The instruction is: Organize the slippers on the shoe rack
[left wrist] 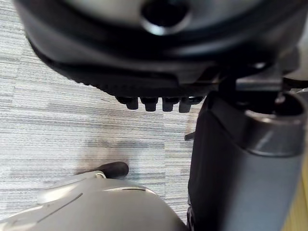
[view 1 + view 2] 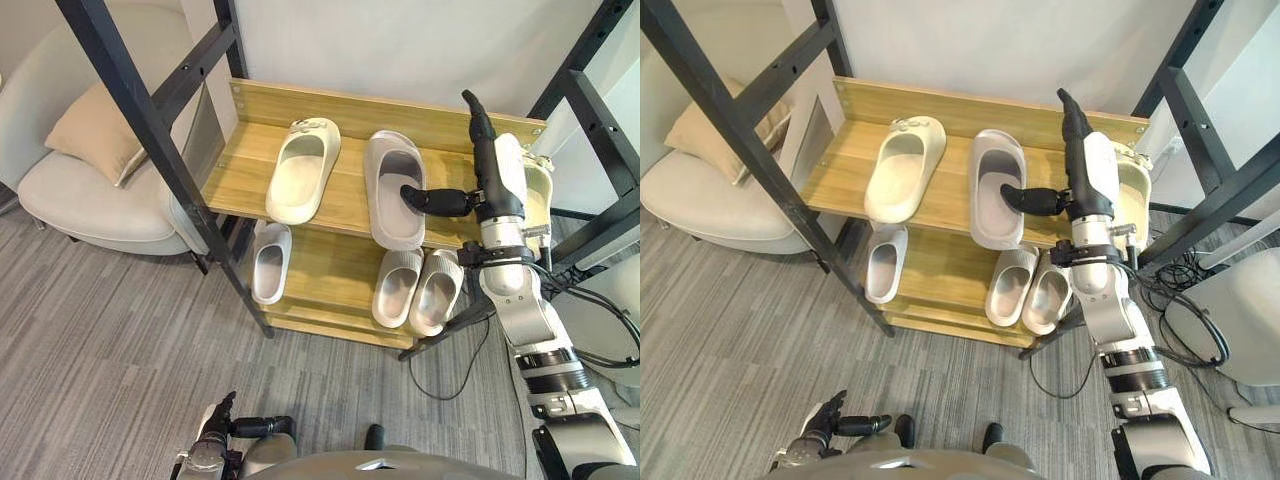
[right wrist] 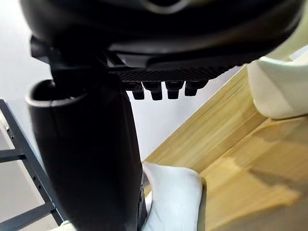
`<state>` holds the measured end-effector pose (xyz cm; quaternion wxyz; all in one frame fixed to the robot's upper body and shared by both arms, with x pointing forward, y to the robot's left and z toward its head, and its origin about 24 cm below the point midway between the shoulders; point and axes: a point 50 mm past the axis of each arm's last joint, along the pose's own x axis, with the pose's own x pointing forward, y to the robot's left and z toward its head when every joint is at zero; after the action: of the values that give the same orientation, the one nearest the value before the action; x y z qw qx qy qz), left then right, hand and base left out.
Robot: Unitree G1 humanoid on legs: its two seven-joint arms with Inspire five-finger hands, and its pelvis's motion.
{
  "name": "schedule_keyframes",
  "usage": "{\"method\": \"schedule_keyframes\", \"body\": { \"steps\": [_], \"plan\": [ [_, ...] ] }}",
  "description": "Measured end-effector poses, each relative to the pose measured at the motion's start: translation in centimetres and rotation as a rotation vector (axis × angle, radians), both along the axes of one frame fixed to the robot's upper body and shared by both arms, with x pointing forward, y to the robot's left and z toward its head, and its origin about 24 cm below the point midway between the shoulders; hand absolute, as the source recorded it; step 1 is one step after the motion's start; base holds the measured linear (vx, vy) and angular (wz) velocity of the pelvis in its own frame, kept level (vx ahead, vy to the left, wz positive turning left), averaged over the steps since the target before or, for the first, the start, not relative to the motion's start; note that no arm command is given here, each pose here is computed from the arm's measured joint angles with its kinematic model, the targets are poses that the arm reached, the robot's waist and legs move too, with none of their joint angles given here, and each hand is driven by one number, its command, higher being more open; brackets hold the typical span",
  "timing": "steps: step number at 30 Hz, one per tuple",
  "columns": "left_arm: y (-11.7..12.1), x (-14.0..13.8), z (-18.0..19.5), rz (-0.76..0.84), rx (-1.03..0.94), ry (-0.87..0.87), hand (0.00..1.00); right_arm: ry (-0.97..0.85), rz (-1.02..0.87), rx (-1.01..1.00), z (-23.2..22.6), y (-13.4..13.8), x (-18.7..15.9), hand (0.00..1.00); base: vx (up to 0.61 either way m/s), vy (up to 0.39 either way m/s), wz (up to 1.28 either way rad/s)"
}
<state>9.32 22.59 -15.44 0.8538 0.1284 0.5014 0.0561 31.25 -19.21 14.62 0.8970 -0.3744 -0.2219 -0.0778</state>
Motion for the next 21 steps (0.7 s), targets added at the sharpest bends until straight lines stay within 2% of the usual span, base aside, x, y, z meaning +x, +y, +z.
{"method": "schedule_keyframes", "body": {
  "steps": [9, 21],
  "plan": [
    [0.4, 0.2, 0.1, -0.002, 0.008, -0.006, 1.00, 0.039, 0.110, -0.125, 1.1, 1.6, 1.8, 0.00, 0.00, 0.000, 0.00],
    [0.4, 0.6, 0.3, -0.007, 0.007, -0.023, 1.00, 0.020, 0.139, -0.102, 2.3, 2.0, 2.2, 0.00, 0.01, 0.001, 0.02]
  ]
}}
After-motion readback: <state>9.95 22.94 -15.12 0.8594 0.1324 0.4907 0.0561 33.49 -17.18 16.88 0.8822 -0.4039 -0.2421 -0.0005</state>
